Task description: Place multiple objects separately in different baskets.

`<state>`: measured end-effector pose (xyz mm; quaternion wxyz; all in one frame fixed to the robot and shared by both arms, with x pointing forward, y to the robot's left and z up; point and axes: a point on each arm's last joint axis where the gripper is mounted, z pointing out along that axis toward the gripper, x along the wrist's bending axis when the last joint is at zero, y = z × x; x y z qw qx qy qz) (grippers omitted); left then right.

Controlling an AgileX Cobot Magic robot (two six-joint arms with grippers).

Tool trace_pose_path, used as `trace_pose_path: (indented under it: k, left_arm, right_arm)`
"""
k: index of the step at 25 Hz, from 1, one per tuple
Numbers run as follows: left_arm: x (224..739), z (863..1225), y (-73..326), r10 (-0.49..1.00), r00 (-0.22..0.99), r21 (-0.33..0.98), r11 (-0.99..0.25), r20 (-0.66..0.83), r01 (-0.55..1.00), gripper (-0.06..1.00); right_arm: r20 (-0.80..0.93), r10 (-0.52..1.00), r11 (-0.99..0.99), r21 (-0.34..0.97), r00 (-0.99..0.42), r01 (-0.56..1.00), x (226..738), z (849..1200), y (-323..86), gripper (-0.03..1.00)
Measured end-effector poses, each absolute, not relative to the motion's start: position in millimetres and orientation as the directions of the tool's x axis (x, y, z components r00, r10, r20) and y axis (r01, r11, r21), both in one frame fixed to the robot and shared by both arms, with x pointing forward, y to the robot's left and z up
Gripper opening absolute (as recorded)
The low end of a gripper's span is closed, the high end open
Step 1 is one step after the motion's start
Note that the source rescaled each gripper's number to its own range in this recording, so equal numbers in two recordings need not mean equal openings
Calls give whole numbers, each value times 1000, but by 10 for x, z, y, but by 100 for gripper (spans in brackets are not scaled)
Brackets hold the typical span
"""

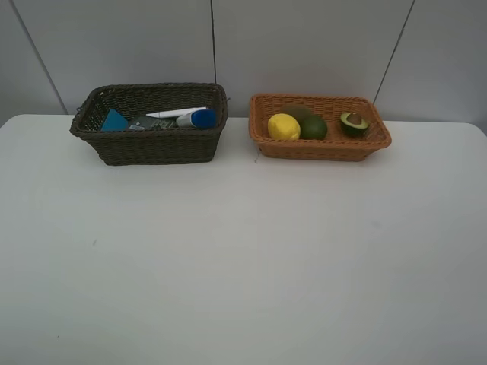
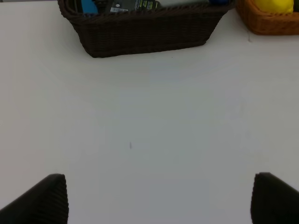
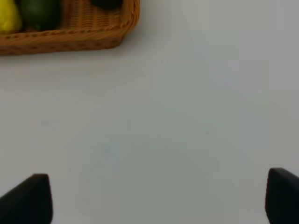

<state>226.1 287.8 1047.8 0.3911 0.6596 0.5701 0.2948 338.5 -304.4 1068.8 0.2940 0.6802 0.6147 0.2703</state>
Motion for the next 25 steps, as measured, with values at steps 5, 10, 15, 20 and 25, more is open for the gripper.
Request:
trace_pose_path:
  k: [5, 10, 15, 20, 25]
  left_arm:
    - [2261, 10478, 2878, 983, 176, 852, -44, -57, 521, 100]
    - [2261, 10478, 2878, 983, 176, 852, -44, -57, 521, 100]
    - [2261, 10478, 2878, 983, 176, 852, -44, -57, 521, 100]
    - [2261, 10478, 2879, 983, 176, 852, -44, -56, 521, 100]
    - [2261, 10478, 2879, 983, 176, 852, -44, -56, 521, 100]
  right_arm:
    - [27, 994, -80, 826, 103, 558, 2855, 10671, -3052, 100]
    - [48, 994, -82, 915, 96, 394, 2513, 10723, -3055, 100]
    - [57, 994, -85, 941, 94, 327, 2328, 10694, -3059, 100]
    - [41, 994, -78, 910, 100, 406, 2313, 10602, -3062, 100]
    - [13, 997, -42, 898, 70, 437, 2318, 10558, -3047, 100]
